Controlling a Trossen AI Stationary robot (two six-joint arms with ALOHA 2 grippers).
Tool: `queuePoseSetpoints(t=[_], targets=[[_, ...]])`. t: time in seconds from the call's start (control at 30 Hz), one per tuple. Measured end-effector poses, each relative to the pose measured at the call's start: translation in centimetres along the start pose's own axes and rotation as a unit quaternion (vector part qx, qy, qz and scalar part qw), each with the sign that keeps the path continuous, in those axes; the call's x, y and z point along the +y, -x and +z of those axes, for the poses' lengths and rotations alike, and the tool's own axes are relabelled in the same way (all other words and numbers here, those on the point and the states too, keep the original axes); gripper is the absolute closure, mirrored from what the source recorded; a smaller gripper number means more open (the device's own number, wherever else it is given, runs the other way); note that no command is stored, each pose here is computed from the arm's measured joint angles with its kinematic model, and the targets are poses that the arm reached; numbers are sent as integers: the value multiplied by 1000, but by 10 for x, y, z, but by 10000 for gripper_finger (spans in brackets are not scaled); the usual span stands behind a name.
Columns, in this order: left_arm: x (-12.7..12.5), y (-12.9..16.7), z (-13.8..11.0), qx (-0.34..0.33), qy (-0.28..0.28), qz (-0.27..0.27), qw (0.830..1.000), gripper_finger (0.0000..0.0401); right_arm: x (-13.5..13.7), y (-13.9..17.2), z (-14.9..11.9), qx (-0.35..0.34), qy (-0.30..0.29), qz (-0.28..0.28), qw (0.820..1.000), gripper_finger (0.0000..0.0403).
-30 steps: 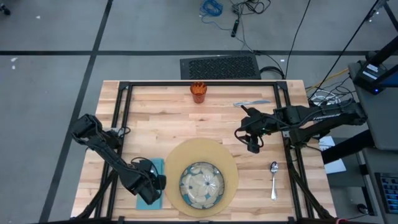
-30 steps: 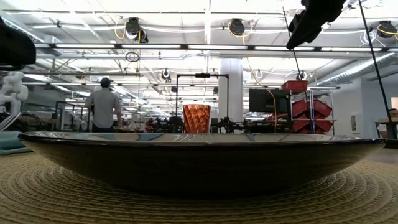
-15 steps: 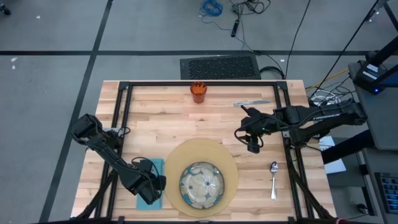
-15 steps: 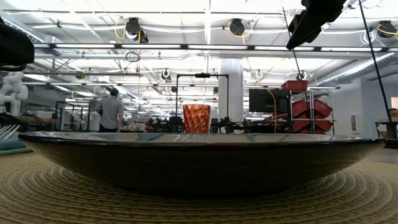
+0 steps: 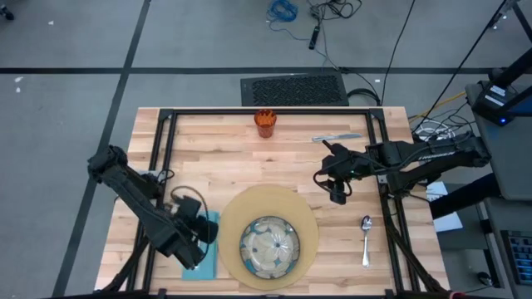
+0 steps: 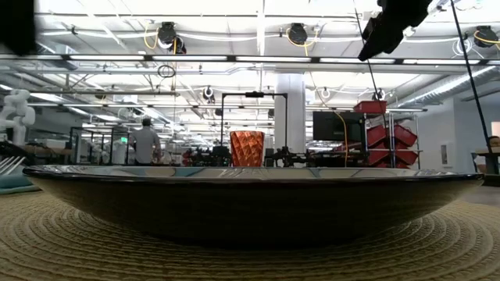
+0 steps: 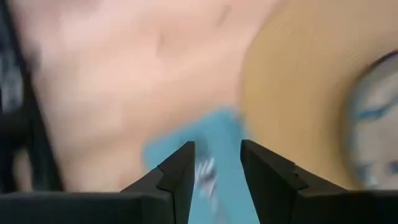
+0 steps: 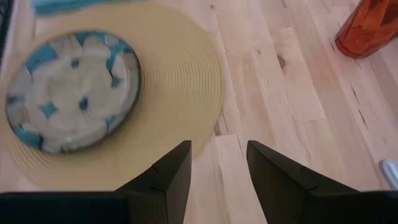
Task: Set table place
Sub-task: Put the silver knife in the middle right of the table
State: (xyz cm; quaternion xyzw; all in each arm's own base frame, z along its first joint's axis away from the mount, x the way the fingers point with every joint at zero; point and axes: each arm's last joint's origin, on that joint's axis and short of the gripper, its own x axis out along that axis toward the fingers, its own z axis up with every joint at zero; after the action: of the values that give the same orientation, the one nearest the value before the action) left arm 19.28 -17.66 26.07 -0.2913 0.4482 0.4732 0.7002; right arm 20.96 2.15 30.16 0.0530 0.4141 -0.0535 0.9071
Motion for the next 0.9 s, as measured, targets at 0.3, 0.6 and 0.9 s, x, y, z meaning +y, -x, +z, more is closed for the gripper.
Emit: queuePoseSetpoints(t=[0.3, 0.6, 0.9], targets=[[-12, 7, 22, -323, -124, -109, 932, 283, 17, -20, -2, 38, -70, 12, 997, 257], [-18, -40, 69, -370, -167, 23, 914, 283, 16, -57, -32, 214, -161, -154, 951, 257], [-57, -86, 138, -253, -329, -2, 910, 283, -85, -77, -32, 250, -127, -206, 937, 273]])
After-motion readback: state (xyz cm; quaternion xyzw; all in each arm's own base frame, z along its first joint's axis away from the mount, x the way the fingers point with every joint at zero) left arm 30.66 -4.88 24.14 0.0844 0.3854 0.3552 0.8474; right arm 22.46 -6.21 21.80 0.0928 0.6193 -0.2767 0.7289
